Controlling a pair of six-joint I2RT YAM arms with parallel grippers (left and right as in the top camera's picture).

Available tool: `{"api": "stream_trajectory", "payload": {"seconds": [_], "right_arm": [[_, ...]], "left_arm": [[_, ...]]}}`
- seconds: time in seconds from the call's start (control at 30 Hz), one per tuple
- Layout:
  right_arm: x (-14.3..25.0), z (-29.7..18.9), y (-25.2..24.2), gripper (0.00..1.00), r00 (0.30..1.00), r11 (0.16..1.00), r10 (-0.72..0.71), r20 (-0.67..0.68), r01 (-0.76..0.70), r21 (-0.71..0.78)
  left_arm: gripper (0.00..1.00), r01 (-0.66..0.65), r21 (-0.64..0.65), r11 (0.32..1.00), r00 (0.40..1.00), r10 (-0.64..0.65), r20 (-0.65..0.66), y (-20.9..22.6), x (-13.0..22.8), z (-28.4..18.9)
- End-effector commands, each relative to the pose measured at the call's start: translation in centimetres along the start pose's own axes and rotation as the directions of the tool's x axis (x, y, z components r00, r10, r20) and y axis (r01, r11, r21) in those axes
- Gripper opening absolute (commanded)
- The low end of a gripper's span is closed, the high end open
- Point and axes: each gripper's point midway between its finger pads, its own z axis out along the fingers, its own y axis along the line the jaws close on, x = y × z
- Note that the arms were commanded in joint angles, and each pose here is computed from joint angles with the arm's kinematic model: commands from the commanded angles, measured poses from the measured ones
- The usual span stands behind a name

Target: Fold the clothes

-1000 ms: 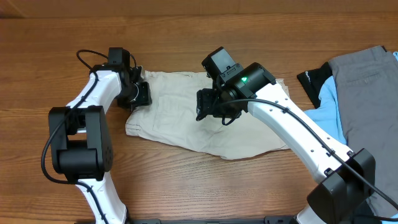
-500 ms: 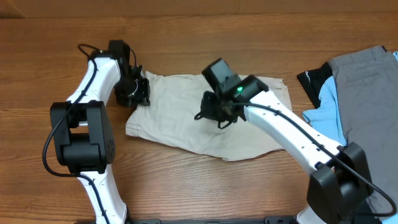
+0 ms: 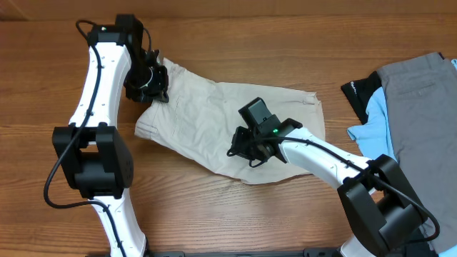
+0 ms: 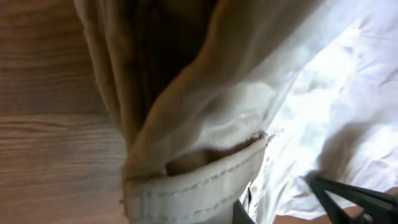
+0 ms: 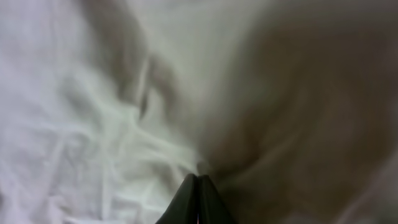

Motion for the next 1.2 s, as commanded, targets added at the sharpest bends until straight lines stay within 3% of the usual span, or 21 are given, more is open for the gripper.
{"api": "stream_trajectory", "payload": {"seconds": [0.0,0.57,0.8,0.87,0.97,1.17], "right_arm": [[0.9,0.1,0.4,0.04,1.000,1.000,0.008,-0.028,-0.008,-0.025],[2.7,2.1,1.9,0.04,0.998,0.998,-0.033,-0.056,0.030,-0.051],[4.8,5.2,2.0,0.04,0.993,0.998,-0.061,-0.099,0.058,-0.035],[5.0,5.0,2.3,0.04,0.985,0.990,-0.134,-0.107,0.128,-0.056],[1.7,0.7,3.5,0.04,0.981,0.980,-0.192,-0.021,0.190,-0.056],[-2.6,-3.4,3.7,0.04,0.990,0.986,-0.121,0.065,0.127,-0.104]], "left_arm": [[0.04,-0.029,0.034,0.999,0.998,0.028,0.049,-1.9,-0.6,-2.2],[0.04,-0.025,-0.059,0.998,0.999,0.027,0.039,-3.2,0.1,-1.9],[0.04,-0.014,-0.052,0.999,0.994,0.020,0.110,-3.7,-0.1,-4.4],[0.04,-0.022,-0.070,0.997,0.993,0.030,0.116,-4.0,0.4,-5.0],[0.04,-0.021,-0.154,0.988,0.994,0.037,0.101,-2.9,1.0,-5.1],[0.04,-0.020,-0.172,0.985,0.995,0.036,0.093,-2.7,1.2,-5.2]]}}
